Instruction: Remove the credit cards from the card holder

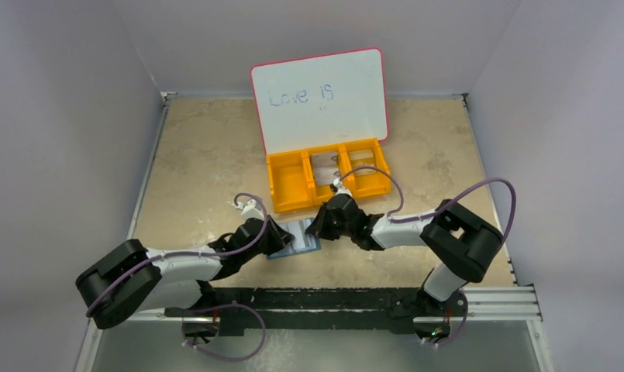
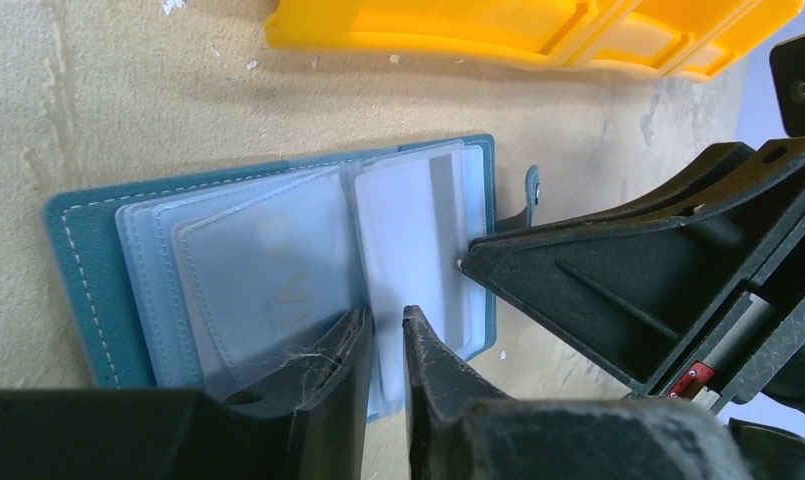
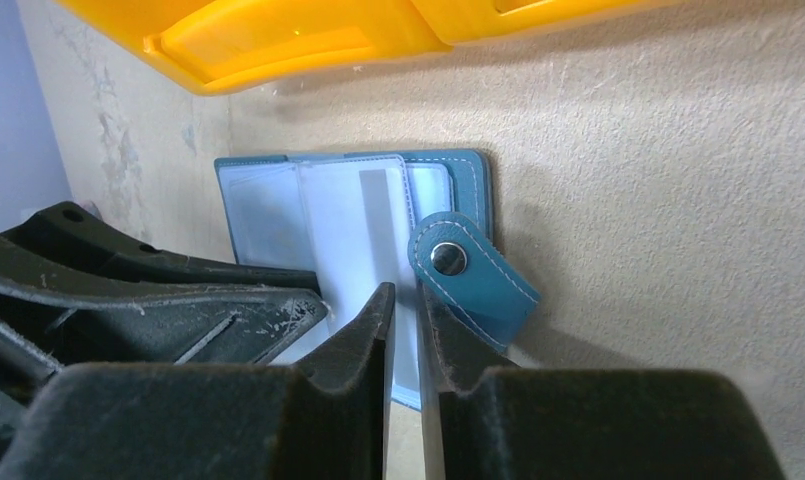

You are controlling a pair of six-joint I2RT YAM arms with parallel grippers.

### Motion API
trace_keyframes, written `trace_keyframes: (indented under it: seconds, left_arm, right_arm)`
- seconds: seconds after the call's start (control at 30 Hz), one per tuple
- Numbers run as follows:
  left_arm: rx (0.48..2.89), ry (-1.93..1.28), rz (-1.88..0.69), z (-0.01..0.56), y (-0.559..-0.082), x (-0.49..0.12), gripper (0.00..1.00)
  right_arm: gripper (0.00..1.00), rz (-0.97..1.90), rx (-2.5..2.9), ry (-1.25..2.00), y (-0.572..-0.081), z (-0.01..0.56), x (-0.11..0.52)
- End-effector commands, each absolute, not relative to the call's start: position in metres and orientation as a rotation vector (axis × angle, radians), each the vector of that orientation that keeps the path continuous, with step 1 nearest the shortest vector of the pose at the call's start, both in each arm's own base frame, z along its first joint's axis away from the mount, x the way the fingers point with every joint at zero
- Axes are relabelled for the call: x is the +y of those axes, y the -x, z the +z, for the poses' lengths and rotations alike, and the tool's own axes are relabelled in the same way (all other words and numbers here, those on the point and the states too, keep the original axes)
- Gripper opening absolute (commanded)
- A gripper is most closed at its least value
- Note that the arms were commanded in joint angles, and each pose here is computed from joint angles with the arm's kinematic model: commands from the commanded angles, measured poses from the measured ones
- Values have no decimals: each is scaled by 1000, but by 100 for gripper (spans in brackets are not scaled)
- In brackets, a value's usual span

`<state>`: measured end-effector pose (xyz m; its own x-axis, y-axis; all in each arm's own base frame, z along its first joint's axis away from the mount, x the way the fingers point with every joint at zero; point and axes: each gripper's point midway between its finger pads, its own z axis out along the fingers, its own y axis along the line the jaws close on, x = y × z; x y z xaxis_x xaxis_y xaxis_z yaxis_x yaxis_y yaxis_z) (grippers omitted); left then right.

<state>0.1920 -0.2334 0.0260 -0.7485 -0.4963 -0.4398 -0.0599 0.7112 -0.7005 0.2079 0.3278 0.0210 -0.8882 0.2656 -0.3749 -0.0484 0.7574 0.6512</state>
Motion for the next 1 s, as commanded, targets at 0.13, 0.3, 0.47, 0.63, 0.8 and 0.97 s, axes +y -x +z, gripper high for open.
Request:
trace_keyframes:
  seconds: [0.13,0.3,0.47,0.63,0.8,0.97]
  left_arm:
    - [2341,450,-902,15,-183,-228,4]
    - [2375,419,-730,8,-185,-210,0]
    - [2393,401,-706,3,-185,-209,0]
    - [2381,413,-727,5,-185,-210,0]
    - [2340,417,-752,19,-188,-210,0]
    - [2313,399,-791,33,-190,-214,0]
  right_arm:
    - [9,1011,2588,-11,-175,6,327]
    - [0,1232,2463,48,-173,39,339]
    - [0,1391,2364,151,-174,70,358]
    - [0,1382,2353,71,-183,73,357]
    - [4,1170,2423,-41,-199,54,338]
    - [13,1010,2496,12,-203,33,329]
